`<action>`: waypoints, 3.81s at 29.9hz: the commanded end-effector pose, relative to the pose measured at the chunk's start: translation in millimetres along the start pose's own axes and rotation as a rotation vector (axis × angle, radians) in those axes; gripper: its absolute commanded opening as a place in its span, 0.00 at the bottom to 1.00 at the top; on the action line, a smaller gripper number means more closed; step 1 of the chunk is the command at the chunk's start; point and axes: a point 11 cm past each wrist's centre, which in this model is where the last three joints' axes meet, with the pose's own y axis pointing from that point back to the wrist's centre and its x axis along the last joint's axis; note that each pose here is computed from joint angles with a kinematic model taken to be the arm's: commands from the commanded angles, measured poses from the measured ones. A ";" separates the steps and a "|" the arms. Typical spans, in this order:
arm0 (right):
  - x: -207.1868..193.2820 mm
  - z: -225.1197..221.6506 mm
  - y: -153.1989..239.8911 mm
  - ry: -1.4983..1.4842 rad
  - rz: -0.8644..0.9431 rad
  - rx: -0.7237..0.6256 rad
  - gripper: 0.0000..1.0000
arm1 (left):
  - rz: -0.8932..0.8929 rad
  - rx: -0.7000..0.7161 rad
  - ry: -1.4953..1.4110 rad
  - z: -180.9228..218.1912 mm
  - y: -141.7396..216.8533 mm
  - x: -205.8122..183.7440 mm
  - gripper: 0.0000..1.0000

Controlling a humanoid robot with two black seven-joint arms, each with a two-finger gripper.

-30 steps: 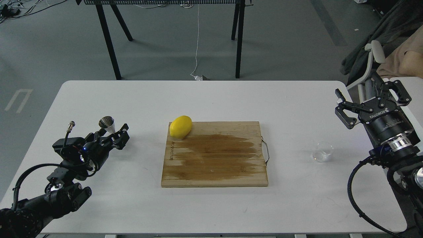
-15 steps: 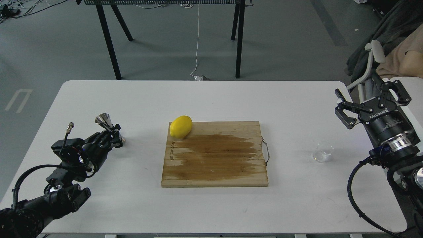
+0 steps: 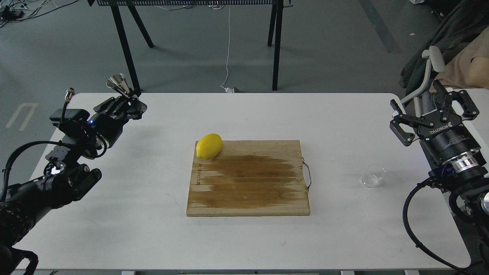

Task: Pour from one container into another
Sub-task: 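Lift the jigger with the left hand and carry it over the board, then lower the jigger upright onto the board center and release it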

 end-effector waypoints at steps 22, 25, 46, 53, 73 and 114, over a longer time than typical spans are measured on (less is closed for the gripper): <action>-0.8 -7.0 -11.9 0.017 -0.001 0.004 0.99 | -0.275 -0.653 0.007 255.4 16.0 -138.8 0.09; -0.8 -7.0 -11.9 0.017 -0.001 0.004 0.99 | -0.329 -0.614 -0.021 237.5 28.1 -157.9 0.09; -1.1 -6.0 -11.8 0.016 -0.002 0.001 0.99 | -0.376 -0.567 -0.025 221.4 41.9 -175.3 0.22; -0.2 -5.6 -10.8 0.016 0.001 0.000 0.99 | -0.389 -0.543 -0.041 211.7 42.4 -178.1 0.22; 0.2 -5.6 -9.9 0.015 0.002 0.001 0.99 | -0.397 -0.530 -0.052 205.9 42.8 -179.8 0.61; -0.1 -0.4 -10.0 0.004 -0.002 -0.004 0.99 | -0.437 -0.490 -0.014 195.6 65.7 -196.4 0.84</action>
